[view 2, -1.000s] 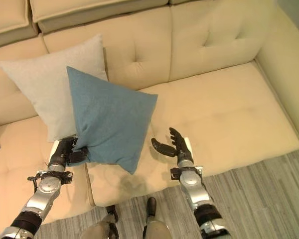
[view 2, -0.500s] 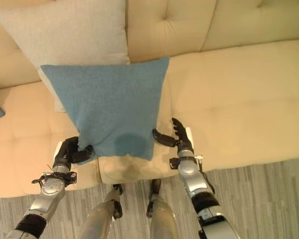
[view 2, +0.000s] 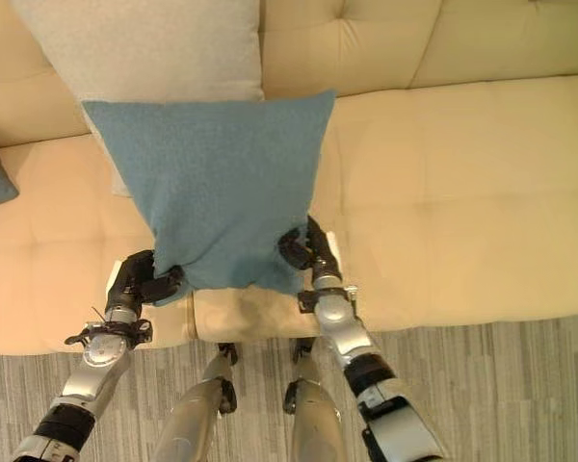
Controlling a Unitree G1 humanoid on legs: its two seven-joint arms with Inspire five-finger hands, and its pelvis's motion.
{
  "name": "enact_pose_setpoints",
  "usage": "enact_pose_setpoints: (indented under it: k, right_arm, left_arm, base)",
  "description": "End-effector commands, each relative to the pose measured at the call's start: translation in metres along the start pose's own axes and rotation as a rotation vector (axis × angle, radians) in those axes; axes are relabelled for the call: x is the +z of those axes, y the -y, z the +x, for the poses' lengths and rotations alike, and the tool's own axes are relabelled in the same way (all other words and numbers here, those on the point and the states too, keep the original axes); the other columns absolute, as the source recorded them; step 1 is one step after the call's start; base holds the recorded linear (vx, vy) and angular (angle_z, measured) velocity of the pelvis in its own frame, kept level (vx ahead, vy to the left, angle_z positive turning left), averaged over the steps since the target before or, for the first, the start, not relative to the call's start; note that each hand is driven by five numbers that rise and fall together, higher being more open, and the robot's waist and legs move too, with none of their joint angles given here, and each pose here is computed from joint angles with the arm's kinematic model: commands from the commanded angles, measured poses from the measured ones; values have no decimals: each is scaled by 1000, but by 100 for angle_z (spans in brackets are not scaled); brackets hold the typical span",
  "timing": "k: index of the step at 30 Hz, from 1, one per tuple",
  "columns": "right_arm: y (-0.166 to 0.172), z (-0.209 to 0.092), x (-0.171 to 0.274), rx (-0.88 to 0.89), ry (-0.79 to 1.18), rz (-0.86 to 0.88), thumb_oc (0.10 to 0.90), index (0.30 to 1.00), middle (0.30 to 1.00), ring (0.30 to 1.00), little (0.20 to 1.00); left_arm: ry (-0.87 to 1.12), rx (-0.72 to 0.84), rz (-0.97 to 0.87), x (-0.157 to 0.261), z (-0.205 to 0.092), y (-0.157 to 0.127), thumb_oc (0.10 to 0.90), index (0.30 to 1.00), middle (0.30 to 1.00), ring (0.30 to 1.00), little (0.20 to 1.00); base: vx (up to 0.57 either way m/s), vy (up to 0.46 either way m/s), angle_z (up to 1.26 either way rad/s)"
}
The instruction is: Pick up all the scattered cushions and arrange them neatly on the sofa.
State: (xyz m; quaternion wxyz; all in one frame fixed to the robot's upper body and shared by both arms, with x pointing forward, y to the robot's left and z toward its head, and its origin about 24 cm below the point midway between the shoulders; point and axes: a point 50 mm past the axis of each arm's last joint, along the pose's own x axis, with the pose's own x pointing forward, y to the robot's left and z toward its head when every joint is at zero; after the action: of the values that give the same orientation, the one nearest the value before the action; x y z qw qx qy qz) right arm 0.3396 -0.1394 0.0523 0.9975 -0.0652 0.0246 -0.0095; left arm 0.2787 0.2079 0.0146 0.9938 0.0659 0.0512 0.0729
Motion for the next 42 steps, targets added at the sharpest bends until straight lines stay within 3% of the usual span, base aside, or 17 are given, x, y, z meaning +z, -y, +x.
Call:
enact_pose_setpoints:
  k: [1, 3, 4, 5, 11, 13, 20, 33, 42]
  right_arm:
    - [-63, -5, 68, 255, 283, 208, 800, 900, 900, 900, 900]
    - [-72, -10, 67, 292, 280, 241, 800, 900, 900, 900, 900]
    - [-78, -15, 66, 329, 277, 267, 522, 484, 484, 484, 484]
    - [-86, -25, 59, 380, 260, 284, 400, 300, 300, 300, 300]
    - [-75, -46, 25, 381, 168, 319, 400, 300, 300, 300, 300]
    - [-36, -60, -9, 277, 68, 361, 400, 300, 300, 300, 300]
    - [14, -95, -38, 140, 10, 433, 400, 300, 300, 300, 300]
    - [35, -116, -52, 77, -26, 395, 400, 300, 300, 300, 300]
    - [34, -110, -45, 116, -9, 337, 400, 300, 300, 300, 300]
  left_arm:
    - [-55, -78, 36, -18, -13, 13, 400, 300, 300, 300, 300]
    - [-56, -76, 35, -19, -12, 15, 400, 300, 300, 300, 300]
    - [-57, -69, 35, -18, -12, 15, 400, 300, 300, 300, 300]
    - [-53, -63, 35, -17, -11, 17, 400, 300, 300, 300, 300]
    - [-58, -48, 41, -19, -12, 15, 400, 300, 300, 300, 300]
    - [-90, -26, 47, -26, -18, 7, 400, 300, 300, 300, 300]
    - [-160, -47, 35, -43, -36, 1, 400, 300, 300, 300, 300]
    - [-170, -219, 1, -46, -60, 25, 400, 300, 300, 300, 300]
    - [-101, -278, -107, -29, -63, 45, 400, 300, 300, 300, 300]
  base:
    - [-18, 17, 5]
    - [-11, 5, 2]
    - [-38, 1, -1]
    - [-43, 3, -1]
    - [-8, -10, 1]
    - [0, -76, 5]
    - [-12, -61, 5]
    - [-4, -61, -8]
    - [-80, 61, -40]
